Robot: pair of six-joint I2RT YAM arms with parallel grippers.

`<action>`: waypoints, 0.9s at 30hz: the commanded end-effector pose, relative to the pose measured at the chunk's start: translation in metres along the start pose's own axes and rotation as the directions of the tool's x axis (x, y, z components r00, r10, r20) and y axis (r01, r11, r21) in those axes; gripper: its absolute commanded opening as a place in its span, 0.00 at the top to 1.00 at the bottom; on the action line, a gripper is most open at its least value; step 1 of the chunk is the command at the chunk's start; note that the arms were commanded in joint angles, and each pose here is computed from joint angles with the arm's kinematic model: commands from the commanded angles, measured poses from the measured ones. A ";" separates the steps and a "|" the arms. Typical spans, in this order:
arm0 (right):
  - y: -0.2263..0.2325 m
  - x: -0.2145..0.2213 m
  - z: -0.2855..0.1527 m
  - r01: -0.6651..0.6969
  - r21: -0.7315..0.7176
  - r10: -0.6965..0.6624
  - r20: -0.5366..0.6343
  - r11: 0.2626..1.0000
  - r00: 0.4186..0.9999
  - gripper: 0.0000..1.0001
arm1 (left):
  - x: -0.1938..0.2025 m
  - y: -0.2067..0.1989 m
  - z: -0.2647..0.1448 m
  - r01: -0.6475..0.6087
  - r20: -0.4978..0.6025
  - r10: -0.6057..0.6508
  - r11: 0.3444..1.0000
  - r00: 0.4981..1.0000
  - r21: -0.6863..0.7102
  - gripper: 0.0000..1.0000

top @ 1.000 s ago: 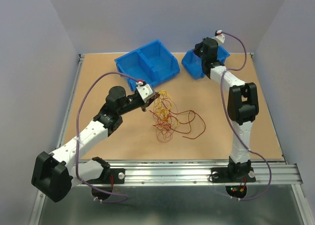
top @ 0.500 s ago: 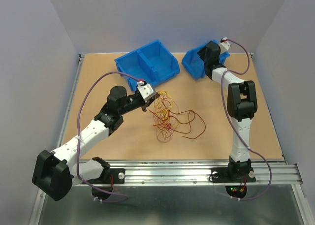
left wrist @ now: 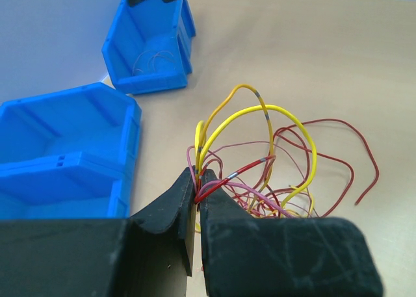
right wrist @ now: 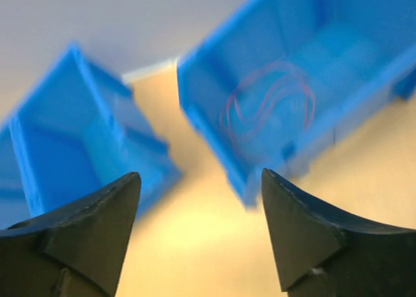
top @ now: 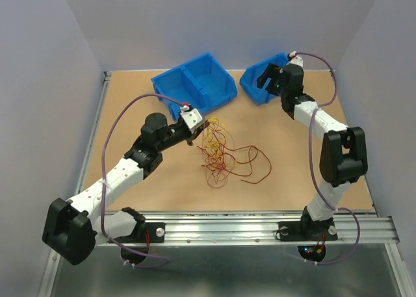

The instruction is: Untangle the cables

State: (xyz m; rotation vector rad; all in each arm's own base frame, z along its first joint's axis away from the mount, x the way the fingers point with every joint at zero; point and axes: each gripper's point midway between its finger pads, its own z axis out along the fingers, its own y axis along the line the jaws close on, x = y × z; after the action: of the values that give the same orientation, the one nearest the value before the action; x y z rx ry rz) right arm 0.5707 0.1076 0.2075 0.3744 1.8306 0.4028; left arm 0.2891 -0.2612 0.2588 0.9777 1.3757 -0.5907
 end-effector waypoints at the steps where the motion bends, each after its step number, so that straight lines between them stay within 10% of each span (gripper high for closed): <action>1: 0.029 0.055 -0.062 0.181 -0.200 -0.219 -0.183 0.963 0.959 0.16 | -0.040 0.015 -0.003 -0.030 0.092 0.036 0.997 0.995 -0.064 0.91; 15: -0.014 0.203 -0.187 0.559 -0.105 -0.495 -0.618 0.822 0.612 0.06 | -0.043 0.022 -0.007 -0.023 0.102 0.035 0.993 0.994 -0.114 0.91; 27: -0.035 0.211 -0.227 0.553 -0.078 -0.476 -0.617 0.829 0.627 0.15 | -0.043 0.019 -0.006 -0.020 0.103 0.031 0.995 0.994 -0.098 0.91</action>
State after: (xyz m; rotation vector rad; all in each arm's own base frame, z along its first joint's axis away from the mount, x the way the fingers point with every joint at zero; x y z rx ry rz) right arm 0.2996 0.1604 0.0849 -0.2724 2.4946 0.0262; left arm 0.2986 -0.2526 0.2609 0.9096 1.4092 -0.5402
